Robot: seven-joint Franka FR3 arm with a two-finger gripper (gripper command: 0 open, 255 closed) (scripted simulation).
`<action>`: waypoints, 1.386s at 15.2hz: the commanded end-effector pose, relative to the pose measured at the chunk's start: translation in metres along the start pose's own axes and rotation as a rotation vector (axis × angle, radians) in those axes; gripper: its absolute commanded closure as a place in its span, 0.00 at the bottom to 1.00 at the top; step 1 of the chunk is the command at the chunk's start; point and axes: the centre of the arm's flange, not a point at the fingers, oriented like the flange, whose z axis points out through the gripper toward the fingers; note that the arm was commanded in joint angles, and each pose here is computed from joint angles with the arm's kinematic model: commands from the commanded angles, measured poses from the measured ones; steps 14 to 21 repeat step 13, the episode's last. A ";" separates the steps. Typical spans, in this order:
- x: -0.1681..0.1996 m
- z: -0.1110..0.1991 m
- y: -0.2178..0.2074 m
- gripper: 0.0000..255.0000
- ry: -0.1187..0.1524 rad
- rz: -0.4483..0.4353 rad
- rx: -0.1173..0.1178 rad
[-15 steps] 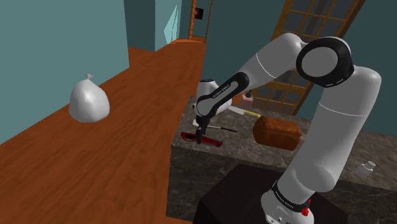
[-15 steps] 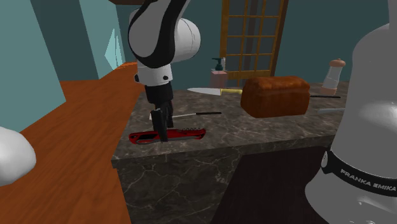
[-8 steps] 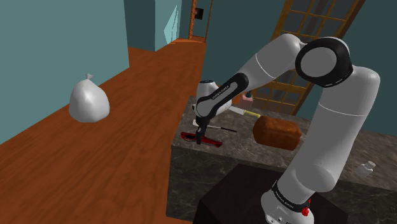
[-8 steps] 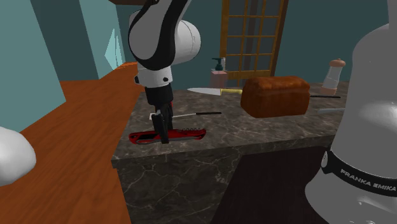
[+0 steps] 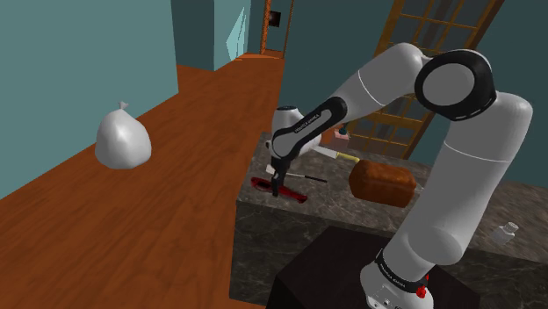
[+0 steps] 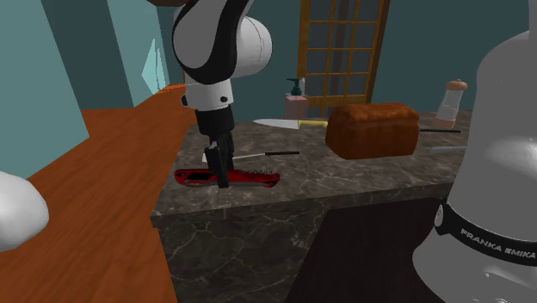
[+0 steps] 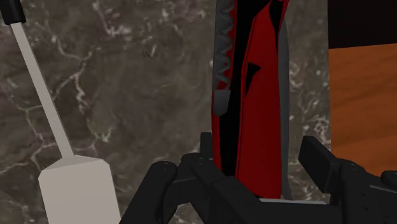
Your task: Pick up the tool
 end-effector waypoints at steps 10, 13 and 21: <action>-0.006 -0.058 -0.004 1.00 0.000 0.000 0.000; -0.006 -0.064 -0.005 1.00 0.000 0.000 0.000; -0.006 -0.064 -0.005 1.00 0.000 0.000 0.000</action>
